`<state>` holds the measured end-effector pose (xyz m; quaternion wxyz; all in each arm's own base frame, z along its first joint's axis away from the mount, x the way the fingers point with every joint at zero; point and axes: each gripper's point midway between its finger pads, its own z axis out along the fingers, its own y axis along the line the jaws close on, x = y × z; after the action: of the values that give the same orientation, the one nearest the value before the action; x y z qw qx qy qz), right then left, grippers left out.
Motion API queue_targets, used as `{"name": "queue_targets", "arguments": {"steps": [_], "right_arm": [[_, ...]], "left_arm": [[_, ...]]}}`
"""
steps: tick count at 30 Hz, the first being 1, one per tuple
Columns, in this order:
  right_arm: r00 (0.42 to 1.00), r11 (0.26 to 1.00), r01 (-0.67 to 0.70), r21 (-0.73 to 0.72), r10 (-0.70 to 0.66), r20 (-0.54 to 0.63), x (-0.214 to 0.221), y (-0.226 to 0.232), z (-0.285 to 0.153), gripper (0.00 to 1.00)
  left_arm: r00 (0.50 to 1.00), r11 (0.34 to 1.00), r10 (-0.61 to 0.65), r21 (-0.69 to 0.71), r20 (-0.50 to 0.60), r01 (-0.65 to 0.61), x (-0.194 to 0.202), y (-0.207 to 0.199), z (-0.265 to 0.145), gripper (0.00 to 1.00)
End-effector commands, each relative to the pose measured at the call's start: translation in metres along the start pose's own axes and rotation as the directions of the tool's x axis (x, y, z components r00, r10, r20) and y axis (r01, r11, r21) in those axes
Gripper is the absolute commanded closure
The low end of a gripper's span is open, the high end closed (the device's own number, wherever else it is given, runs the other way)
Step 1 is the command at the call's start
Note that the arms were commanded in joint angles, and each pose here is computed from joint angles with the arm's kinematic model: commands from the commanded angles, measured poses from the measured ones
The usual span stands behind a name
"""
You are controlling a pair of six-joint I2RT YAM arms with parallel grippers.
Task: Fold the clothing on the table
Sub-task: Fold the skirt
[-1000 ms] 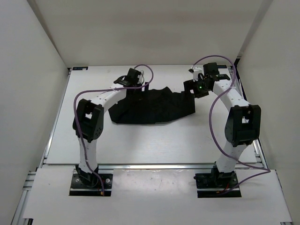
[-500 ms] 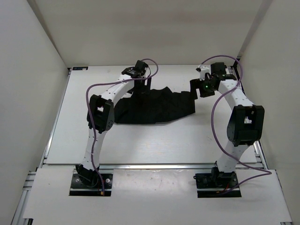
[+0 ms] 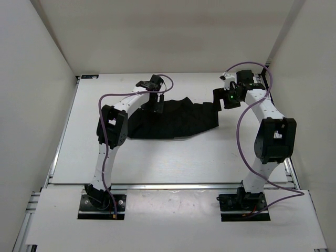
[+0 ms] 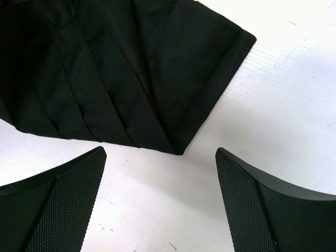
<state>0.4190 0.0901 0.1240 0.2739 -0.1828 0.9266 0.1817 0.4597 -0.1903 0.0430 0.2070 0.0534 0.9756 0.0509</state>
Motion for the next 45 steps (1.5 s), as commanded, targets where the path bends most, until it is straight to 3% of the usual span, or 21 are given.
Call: {"name": "queue_targets", "arguments": {"steps": [1,5,8,11,19,22,31,39,45], "right_arm": [[0.999,1.0,-0.008,-0.007,0.008,0.037,-0.006,0.001,-0.014,0.1],[0.999,1.0,-0.015,-0.016,0.016,0.035,-0.002,0.001,-0.014,0.1],[0.999,1.0,-0.023,-0.016,0.024,0.023,0.003,0.0,-0.012,0.11],[0.999,1.0,-0.021,-0.019,0.021,0.03,-0.001,0.001,-0.012,0.11],[0.999,0.999,0.04,-0.037,-0.039,0.031,-0.005,0.007,0.0,0.09],[0.992,0.99,0.122,-0.064,-0.12,0.036,-0.012,0.019,0.013,0.02],[0.957,0.957,0.29,-0.023,-0.289,0.034,-0.029,0.025,0.072,0.01],[0.898,0.891,0.435,0.129,-0.44,0.007,-0.077,0.031,0.113,0.0],[0.877,0.875,0.48,0.062,-0.481,0.014,-0.114,0.068,0.139,0.01]], "left_arm": [[0.994,0.998,-0.059,-0.005,0.087,0.06,-0.023,0.011,-0.026,0.03],[0.989,0.997,-0.078,-0.007,0.123,0.08,-0.029,0.018,-0.031,0.24],[0.984,0.993,-0.116,0.016,0.133,0.115,-0.031,0.023,-0.032,0.55],[0.985,0.991,-0.13,0.016,0.115,0.129,-0.027,0.027,-0.025,0.71],[0.976,0.988,-0.152,0.026,0.158,0.149,-0.035,0.035,-0.04,0.71],[0.974,0.986,-0.165,0.03,0.158,0.162,-0.037,0.041,-0.041,0.72],[0.983,0.986,-0.159,0.064,0.088,0.154,-0.01,0.031,-0.033,0.73],[0.992,0.99,-0.108,0.093,0.069,0.102,0.02,0.028,-0.028,0.75],[0.989,0.984,-0.143,0.11,0.035,0.138,0.034,0.037,-0.02,0.76]]}}
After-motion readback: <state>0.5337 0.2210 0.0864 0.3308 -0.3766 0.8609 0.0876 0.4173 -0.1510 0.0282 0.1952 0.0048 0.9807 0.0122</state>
